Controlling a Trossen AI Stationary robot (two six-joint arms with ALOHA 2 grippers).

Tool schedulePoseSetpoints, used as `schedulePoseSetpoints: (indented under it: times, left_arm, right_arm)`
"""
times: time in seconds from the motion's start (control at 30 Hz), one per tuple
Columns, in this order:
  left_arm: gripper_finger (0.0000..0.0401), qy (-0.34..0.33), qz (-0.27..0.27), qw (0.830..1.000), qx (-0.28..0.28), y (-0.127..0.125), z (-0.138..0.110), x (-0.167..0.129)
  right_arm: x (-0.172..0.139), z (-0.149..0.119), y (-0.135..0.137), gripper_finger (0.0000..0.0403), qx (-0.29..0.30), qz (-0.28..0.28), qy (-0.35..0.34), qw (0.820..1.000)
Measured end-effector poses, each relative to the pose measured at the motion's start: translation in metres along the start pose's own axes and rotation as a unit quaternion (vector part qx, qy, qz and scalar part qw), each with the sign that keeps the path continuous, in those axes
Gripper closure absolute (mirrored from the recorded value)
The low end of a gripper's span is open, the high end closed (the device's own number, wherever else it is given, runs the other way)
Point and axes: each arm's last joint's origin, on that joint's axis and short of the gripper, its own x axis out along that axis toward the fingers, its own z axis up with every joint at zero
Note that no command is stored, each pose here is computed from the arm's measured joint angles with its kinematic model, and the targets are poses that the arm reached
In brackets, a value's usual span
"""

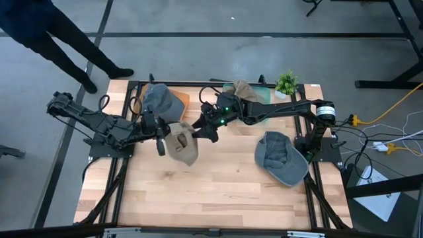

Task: Pick & Place hat
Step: Put the brown cap into the green bin

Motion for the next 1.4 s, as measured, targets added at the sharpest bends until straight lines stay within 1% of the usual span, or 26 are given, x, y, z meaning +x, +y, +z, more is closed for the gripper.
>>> schedulePoseSetpoints:
  times: [0.1,0.33,0.5,0.67,0.77,0.9,1.07,1.17,1.27,1.4]
  left_arm:
    - [0.0399,0.0,0.001,1.0,0.0,0.0,0.0,0.0]
    - [0.0399,0.0,0.002,1.0,0.0,0.0,0.0,0.0]
    - [0.0398,0.005,0.003,1.0,0.005,0.0,-0.001,0.0]
    - [0.0398,0.033,0.005,0.999,0.001,0.002,-0.008,-0.001]
    - [0.0398,0.062,0.009,0.998,-0.01,0.004,-0.015,-0.002]
    - [0.0398,0.097,0.019,0.995,-0.029,0.006,-0.023,-0.003]
    - [0.0394,0.104,0.024,0.993,-0.053,0.007,-0.025,-0.002]
    - [0.0376,0.122,0.02,0.99,-0.061,0.008,-0.028,-0.002]
    - [0.0344,0.151,0.023,0.984,-0.095,0.012,-0.033,-0.001]
    - [0.0293,0.184,0.027,0.972,-0.141,0.017,-0.037,-0.003]
  right_arm:
    - [0.0,-0.001,0.0,0.0159,0.004,0.001,0.004,1.0]
    - [0.0,-0.001,0.0,0.0302,0.013,-0.002,0.002,1.0]
    - [0.0,-0.001,0.0,0.0377,0.019,-0.001,0.006,1.0]
    - [-0.001,-0.005,0.0,0.0377,0.029,0.013,0.035,0.999]
    - [-0.008,-0.005,0.003,0.0372,0.032,-0.003,0.055,0.998]
    - [-0.019,-0.003,0.009,0.0379,0.012,-0.027,0.07,0.997]
    - [-0.032,0.003,0.015,0.0379,-0.007,-0.047,0.069,0.996]
    - [-0.037,0.004,0.012,0.0379,0.001,-0.057,0.075,0.996]
    - [-0.041,0.003,0.006,0.0379,0.014,-0.076,0.088,0.993]
    - [-0.046,-0.004,-0.002,0.0377,0.034,-0.136,0.113,0.984]
